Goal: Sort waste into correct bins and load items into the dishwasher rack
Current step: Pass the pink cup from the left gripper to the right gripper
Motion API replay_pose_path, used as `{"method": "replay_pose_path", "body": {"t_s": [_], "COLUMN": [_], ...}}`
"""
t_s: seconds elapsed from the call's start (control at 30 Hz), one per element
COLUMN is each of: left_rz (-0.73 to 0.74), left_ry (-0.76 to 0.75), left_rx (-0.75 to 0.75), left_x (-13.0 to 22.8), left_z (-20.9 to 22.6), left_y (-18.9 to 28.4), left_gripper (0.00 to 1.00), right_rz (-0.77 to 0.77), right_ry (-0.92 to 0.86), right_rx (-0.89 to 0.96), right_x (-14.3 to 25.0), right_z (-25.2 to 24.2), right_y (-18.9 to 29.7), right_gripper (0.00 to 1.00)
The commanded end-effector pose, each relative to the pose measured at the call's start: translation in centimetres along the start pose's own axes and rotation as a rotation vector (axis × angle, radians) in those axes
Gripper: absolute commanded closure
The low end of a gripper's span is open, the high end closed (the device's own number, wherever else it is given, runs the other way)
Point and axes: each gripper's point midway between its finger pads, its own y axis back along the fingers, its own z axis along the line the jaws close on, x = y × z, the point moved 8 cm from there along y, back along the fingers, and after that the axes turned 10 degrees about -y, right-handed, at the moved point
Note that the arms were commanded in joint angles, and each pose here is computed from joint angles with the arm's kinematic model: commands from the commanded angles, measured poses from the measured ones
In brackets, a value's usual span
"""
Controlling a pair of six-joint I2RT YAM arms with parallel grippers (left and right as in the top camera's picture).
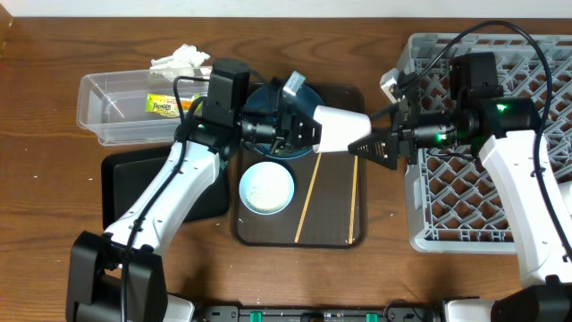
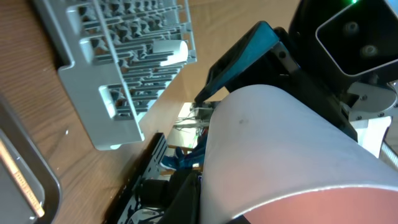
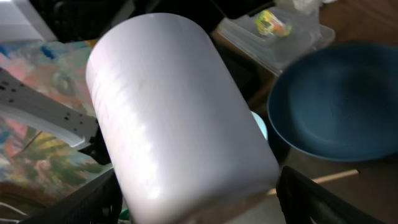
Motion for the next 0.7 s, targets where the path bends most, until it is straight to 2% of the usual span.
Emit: {"method": "replay_pose_path", "body": {"t_s": [0.0,0.1,0.23,0.47,0.67], "left_rz": [0.071,0.101,0.102,0.102,0.102], "left_ry": [-0.054,-0.093,-0.095,-0.094,-0.094], "left_rx": [0.107,0.154,0.156,0.156,0.156], "left_x": [0.4,0.5,0.5,0.5,0.5], "left_z": [-1.4,-2.0,-2.0,-2.0,-2.0], "left_y": [0.0,0.1,0.1,0.1,0.1], "left_gripper": [0.94,0.94,0.94,0.94,0.94], "right_rz": [-0.015,-0.034,-0.050,-0.062,-0.069], "right_ry": [0.035,0.057,0.087,0.132,0.142], "right_rx": [-0.040,-0.087,-0.136,-0.142,-0.156], "right_x": [-0.3,-0.5,-0.7,-1.0,-1.2], "right_z": [0.4,0.9,1.3,1.4,1.5], "right_y": [-0.2,-0.2,-0.2,-0.3,-0.4], "right_gripper": [0.21,0.20,0.22,0.24,0.32]}}
